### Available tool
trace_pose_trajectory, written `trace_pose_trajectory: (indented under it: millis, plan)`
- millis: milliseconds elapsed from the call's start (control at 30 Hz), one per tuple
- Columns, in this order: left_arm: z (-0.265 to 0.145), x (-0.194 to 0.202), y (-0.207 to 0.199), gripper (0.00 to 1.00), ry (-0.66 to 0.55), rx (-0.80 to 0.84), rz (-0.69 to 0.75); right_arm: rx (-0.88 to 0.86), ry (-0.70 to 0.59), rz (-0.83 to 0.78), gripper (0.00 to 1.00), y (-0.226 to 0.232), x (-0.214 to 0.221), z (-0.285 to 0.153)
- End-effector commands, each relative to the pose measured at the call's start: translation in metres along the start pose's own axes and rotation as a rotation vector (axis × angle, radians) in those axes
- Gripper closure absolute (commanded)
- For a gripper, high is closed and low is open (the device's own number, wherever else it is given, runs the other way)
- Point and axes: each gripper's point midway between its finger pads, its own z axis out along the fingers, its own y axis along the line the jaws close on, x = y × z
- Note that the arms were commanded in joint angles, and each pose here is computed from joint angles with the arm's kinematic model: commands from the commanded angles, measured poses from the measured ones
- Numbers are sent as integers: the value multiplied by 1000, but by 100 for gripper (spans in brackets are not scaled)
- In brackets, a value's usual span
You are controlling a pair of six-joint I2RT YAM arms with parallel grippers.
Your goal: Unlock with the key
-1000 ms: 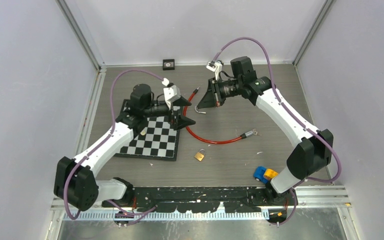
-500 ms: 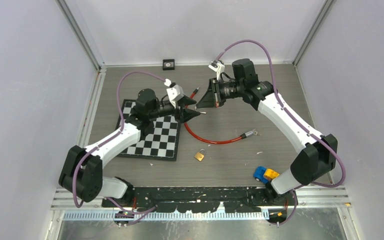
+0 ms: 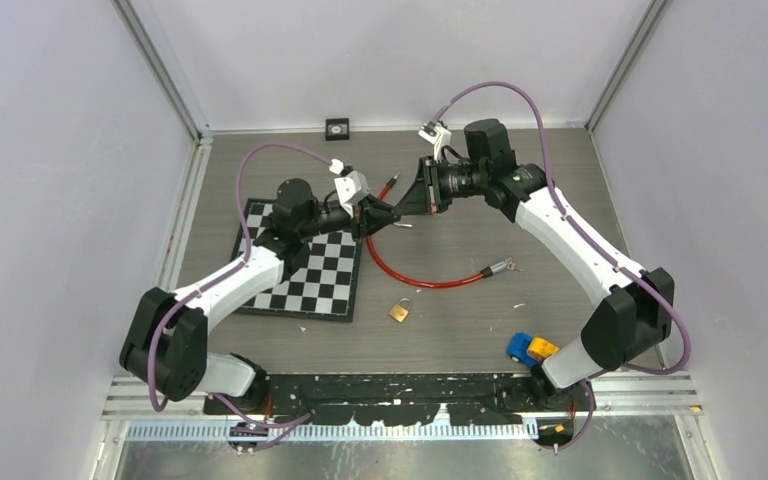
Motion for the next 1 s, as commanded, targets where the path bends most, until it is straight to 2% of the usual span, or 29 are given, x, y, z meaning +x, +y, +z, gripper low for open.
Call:
trace_pose_trajectory:
  millis: [0, 133, 267, 333, 367, 400, 533, 600, 667, 800, 967]
  plan:
    - [1, -19, -3, 82, -58, 18, 81, 5, -58, -52, 99, 12, -13, -9]
    - [-1, -19, -6, 87, -58, 26, 94, 26, -68, -51, 99, 8, -15, -11]
    - [-3, -16, -10, 99, -55, 44, 104, 26, -73, -53, 99, 9, -16, -13]
    - [-4, -13, -12, 100, -51, 52, 115, 29, -80, -49, 99, 8, -17, -15]
    - [-5, -12, -13, 98, -50, 54, 121, 30, -84, -50, 99, 9, -18, -17]
    - [-5, -10, -13, 91, -48, 55, 127, 29, -85, -49, 99, 9, -18, -18]
    - [-6, -13, -7, 49, -59, 14, 145, 22, -102, -32, 99, 10, -18, -17]
    - [-5, -17, -1, 35, -65, -14, 148, 26, -110, -19, 99, 8, -18, -16]
    - [-5, -20, 6, 28, -68, -52, 149, 29, -119, 3, 99, 6, -18, -15]
    - [-3, -22, 15, 27, -77, -104, 159, 28, -140, 43, 99, 3, -19, -13]
    - [4, -20, 11, 39, -78, -94, 151, 38, -163, 84, 99, -2, -20, -13]
